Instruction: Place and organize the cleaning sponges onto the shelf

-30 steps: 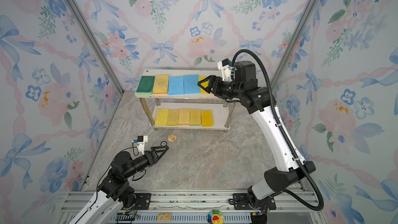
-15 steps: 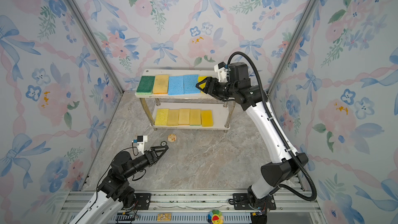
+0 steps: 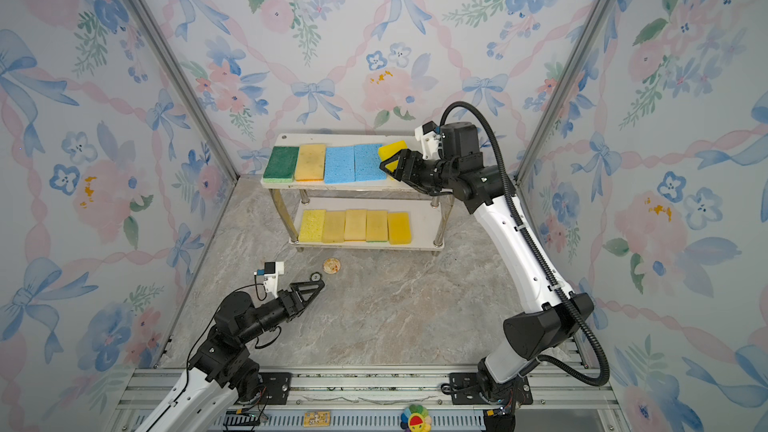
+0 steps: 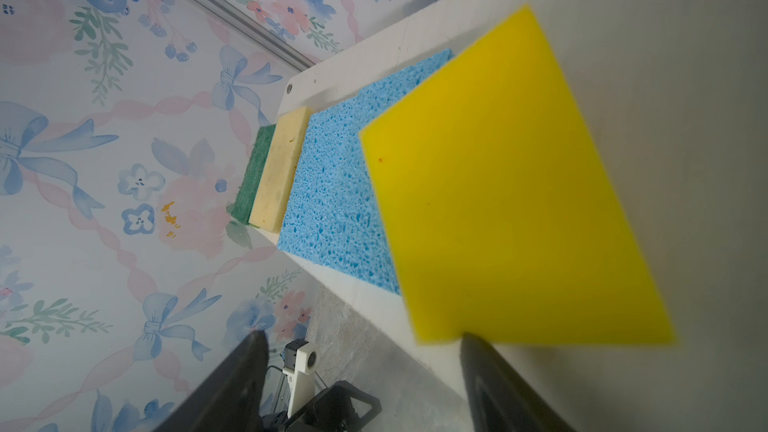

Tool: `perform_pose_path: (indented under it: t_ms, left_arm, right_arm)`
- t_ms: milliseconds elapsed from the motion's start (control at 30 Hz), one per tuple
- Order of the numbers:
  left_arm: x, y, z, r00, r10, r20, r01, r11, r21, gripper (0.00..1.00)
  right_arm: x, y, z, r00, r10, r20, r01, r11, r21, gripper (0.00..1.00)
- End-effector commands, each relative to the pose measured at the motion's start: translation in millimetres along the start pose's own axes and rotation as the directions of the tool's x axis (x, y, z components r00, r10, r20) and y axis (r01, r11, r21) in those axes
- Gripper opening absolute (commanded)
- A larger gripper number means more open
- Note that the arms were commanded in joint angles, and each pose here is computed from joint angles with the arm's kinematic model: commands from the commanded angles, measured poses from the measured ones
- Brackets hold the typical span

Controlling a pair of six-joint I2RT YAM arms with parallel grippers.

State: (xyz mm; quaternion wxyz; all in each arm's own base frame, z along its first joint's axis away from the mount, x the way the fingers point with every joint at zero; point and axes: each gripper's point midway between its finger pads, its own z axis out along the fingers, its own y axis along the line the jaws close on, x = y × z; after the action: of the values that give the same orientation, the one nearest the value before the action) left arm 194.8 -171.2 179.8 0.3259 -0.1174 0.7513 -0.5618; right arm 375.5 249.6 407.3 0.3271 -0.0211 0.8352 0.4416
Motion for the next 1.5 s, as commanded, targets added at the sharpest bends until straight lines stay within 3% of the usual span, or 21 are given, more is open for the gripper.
perform_pose_path:
  t_ms: [0, 167, 300, 600, 800, 1300, 1467]
  left_arm:
    - [4, 5, -1, 1.000, 0.013, -0.011, -0.013, 1.000, 0.001, 0.87]
    - [5, 6, 0, 1.000, 0.014, -0.019, -0.014, 1.000, -0.006, 0.87]
    - [3, 4, -1, 1.000, 0.015, -0.012, -0.015, 1.000, -0.002, 0.87]
    - [3, 4, -2, 1.000, 0.012, -0.015, -0.012, 1.000, -0.006, 0.87]
    - [3, 5, -2, 1.000, 0.012, -0.015, -0.012, 1.000, -0.014, 0.87]
    - [3, 8, -2, 1.000, 0.011, -0.018, -0.012, 1.000, -0.020, 0.87]
    - [4, 10, -2, 1.000, 0.008, -0.018, -0.008, 1.000, -0.023, 0.87]
  right_arm:
    - [-1, 20, -32, 0.996, -0.060, 0.073, 0.060, 0.998, -0.002, 0.76]
    - [-7, 2, -54, 0.989, -0.118, 0.084, 0.108, 0.988, 0.112, 0.72]
    - [-17, -12, -56, 0.989, -0.115, 0.089, 0.102, 0.986, 0.133, 0.68]
    - [-48, -51, -34, 0.989, -0.134, 0.061, 0.122, 0.976, 0.178, 0.64]
    - [-57, -62, -16, 0.994, -0.108, 0.031, 0.103, 0.986, 0.130, 0.58]
    - [-51, -63, -8, 0.998, -0.042, 0.041, 0.039, 0.997, 0.064, 0.24]
    - [-54, -62, -15, 0.995, -0.018, 0.095, 0.013, 0.999, 0.052, 0.13]
